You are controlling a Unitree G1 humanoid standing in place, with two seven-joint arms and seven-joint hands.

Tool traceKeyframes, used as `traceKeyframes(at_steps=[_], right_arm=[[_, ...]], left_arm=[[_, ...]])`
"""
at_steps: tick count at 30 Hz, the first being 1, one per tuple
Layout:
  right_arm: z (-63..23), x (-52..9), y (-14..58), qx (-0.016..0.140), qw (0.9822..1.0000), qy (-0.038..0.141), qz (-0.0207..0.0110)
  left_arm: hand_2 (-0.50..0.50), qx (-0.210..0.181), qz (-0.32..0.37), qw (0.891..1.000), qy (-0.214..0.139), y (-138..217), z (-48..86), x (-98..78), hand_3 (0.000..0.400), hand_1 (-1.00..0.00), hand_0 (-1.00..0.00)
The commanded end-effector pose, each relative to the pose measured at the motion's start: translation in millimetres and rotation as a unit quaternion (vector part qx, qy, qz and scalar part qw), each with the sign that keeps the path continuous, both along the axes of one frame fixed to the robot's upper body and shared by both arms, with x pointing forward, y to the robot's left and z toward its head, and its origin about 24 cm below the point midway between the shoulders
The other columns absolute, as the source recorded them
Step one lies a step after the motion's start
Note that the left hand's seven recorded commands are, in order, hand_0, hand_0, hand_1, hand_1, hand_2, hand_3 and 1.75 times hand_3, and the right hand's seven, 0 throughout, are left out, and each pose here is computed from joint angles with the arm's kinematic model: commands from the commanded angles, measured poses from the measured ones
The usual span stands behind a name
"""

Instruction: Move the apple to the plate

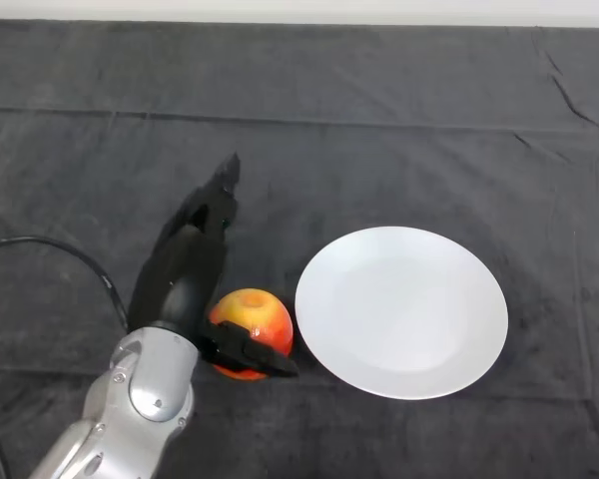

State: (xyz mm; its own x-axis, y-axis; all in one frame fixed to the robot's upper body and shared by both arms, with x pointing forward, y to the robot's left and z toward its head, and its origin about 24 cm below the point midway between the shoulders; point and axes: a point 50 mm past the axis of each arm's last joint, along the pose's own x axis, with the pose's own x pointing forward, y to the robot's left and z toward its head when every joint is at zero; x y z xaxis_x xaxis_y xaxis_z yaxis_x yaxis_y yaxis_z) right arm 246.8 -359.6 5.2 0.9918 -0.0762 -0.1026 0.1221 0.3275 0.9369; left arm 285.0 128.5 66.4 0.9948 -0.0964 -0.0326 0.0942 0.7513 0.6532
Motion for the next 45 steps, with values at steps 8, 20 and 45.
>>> traceKeyframes(at_steps=[8,20,45], right_arm=[[3.6,-6.6,-10.1,-0.008,0.9998,-0.003,-0.0155],[3.6,-6.6,-10.1,-0.008,0.9998,-0.003,-0.0156],[3.6,-6.6,-10.1,-0.008,0.9998,-0.003,-0.0156]], left_arm=[[-0.31,0.044,-0.012,0.999,0.016,6,-11.3,6.0,0.264,-0.04,-0.66],[0.00,0.036,-0.001,0.999,0.002,9,-5.6,10.1,0.400,-1.00,-1.00],[0.00,-0.007,0.024,0.993,-0.113,5,29.8,8.6,0.400,-1.00,-1.00]])
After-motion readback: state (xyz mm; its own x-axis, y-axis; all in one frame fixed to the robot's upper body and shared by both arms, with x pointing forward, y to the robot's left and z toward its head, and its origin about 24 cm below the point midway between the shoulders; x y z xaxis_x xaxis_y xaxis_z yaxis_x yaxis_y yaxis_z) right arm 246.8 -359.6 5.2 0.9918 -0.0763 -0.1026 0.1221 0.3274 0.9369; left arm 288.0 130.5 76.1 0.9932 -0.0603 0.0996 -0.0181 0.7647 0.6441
